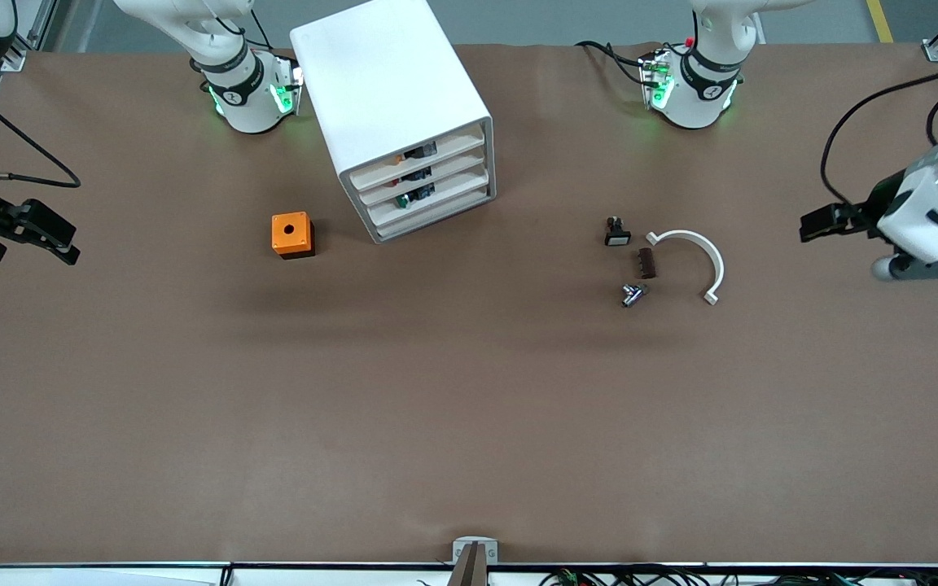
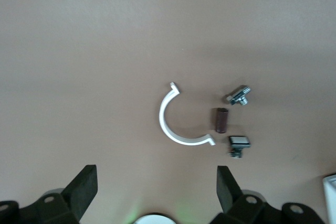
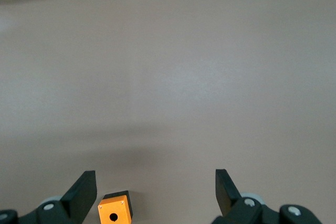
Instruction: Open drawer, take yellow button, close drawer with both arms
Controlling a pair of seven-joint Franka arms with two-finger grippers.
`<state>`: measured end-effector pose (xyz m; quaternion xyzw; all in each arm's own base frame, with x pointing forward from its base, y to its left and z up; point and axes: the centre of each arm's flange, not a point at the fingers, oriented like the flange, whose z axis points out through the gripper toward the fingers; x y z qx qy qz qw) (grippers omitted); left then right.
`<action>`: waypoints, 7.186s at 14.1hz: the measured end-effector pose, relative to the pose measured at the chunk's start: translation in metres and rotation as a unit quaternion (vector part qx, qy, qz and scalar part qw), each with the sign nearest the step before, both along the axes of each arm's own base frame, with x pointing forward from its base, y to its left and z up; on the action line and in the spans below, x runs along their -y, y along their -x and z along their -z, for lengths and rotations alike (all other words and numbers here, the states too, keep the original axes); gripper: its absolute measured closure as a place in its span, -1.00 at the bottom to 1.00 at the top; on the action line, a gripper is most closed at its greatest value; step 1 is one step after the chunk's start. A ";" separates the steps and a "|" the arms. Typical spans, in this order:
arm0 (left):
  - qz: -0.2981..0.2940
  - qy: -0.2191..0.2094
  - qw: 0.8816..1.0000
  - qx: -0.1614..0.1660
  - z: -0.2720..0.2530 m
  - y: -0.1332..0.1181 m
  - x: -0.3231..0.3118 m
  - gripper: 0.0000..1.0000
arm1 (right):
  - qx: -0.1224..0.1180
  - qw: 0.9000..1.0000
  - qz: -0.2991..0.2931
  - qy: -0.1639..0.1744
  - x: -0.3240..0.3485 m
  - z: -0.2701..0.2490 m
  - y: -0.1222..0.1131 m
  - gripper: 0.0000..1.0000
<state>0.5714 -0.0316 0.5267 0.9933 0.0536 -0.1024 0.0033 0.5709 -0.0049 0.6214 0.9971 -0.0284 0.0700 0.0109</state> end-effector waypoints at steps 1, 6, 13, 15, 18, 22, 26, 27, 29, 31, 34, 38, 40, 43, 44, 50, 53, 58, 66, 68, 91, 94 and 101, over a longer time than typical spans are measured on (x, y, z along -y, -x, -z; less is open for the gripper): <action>-0.027 0.004 1.000 -0.011 0.011 -0.004 0.004 -1.00 | 0.000 1.000 0.000 0.000 0.000 0.000 0.000 -1.00; -0.165 -0.019 0.984 -0.061 0.063 -0.014 0.064 -1.00 | 0.000 1.000 0.000 0.000 0.000 0.000 0.000 -1.00; -0.315 -0.081 0.937 -0.126 0.131 -0.009 0.177 -1.00 | 0.000 1.000 0.001 0.000 0.001 0.000 0.000 -1.00; -0.365 -0.106 0.914 -0.143 0.149 -0.003 0.202 -1.00 | 0.000 1.000 0.001 0.000 0.001 0.000 0.000 -1.00; -0.457 -0.159 0.860 -0.162 0.168 0.013 0.242 -1.00 | 0.000 1.000 0.001 0.000 0.001 0.000 0.000 -1.00; -0.546 -0.229 0.770 -0.238 0.197 0.038 0.275 -1.00 | 0.000 1.000 0.001 0.000 0.001 0.000 0.000 -1.00; -0.596 -0.274 0.685 -0.317 0.226 0.052 0.296 -1.00 | 0.000 1.000 0.001 0.000 0.001 0.000 0.000 -1.00; -0.607 -0.281 0.662 -0.338 0.228 0.056 0.304 -1.00 | 0.000 1.000 0.001 0.000 0.001 0.000 0.000 -1.00; -0.626 -0.291 0.608 -0.392 0.235 0.060 0.317 -1.00 | 0.000 1.000 0.001 0.000 0.001 0.000 0.000 -1.00; -0.635 -0.300 0.567 -0.432 0.245 0.061 0.326 -0.99 | 0.000 1.000 0.001 0.000 0.001 0.000 0.000 -1.00; -0.639 -0.308 0.512 -0.484 0.254 0.062 0.338 -0.92 | 0.000 1.000 0.001 0.000 0.001 0.000 0.000 -1.00; -0.620 -0.320 0.496 -0.516 0.264 0.080 0.370 -0.59 | -0.001 1.000 0.001 0.000 0.001 0.000 0.000 -1.00; -0.610 -0.324 0.498 -0.523 0.262 0.093 0.389 -0.55 | -0.001 1.000 0.001 0.000 0.001 0.000 0.000 -1.00; -0.600 -0.331 0.499 -0.531 0.264 0.107 0.406 -0.44 | -0.001 1.000 0.001 0.000 0.001 0.001 0.000 -1.00; -0.596 -0.335 0.501 -0.530 0.267 0.112 0.412 -0.38 | -0.001 1.000 0.001 0.000 0.001 0.001 0.000 -1.00; -0.582 -0.358 0.508 -0.524 0.283 0.138 0.436 -0.16 | -0.001 1.000 0.002 0.000 0.001 0.001 0.000 -1.00; -0.578 -0.355 0.517 -0.522 0.276 0.141 0.446 -0.02 | -0.001 1.000 0.002 0.000 0.002 0.001 0.000 -1.00; -0.573 -0.351 0.524 -0.523 0.270 0.144 0.455 0.30 | -0.003 1.000 -0.008 0.000 -0.009 0.003 -0.001 -1.00; -0.583 -0.344 0.519 -0.521 0.271 0.136 0.452 0.71 | -0.024 0.997 -0.069 0.002 -0.061 0.025 -0.008 -1.00; -0.593 -0.331 0.513 -0.524 0.268 0.118 0.440 0.71 | -0.030 0.996 -0.080 0.002 -0.077 0.033 -0.010 -1.00; -0.691 -0.213 0.539 -0.433 0.233 -0.031 0.295 -0.98 | -0.091 0.921 0.374 -0.056 -0.409 0.136 0.082 -1.00; -0.699 -0.210 0.579 -0.363 0.231 -0.049 0.258 -0.98 | -0.091 0.913 0.394 -0.058 -0.448 0.156 0.105 -1.00; -0.681 -0.216 0.667 -0.210 0.218 -0.069 0.217 -0.98 | -0.087 0.899 0.425 -0.067 -0.483 0.193 0.120 -1.00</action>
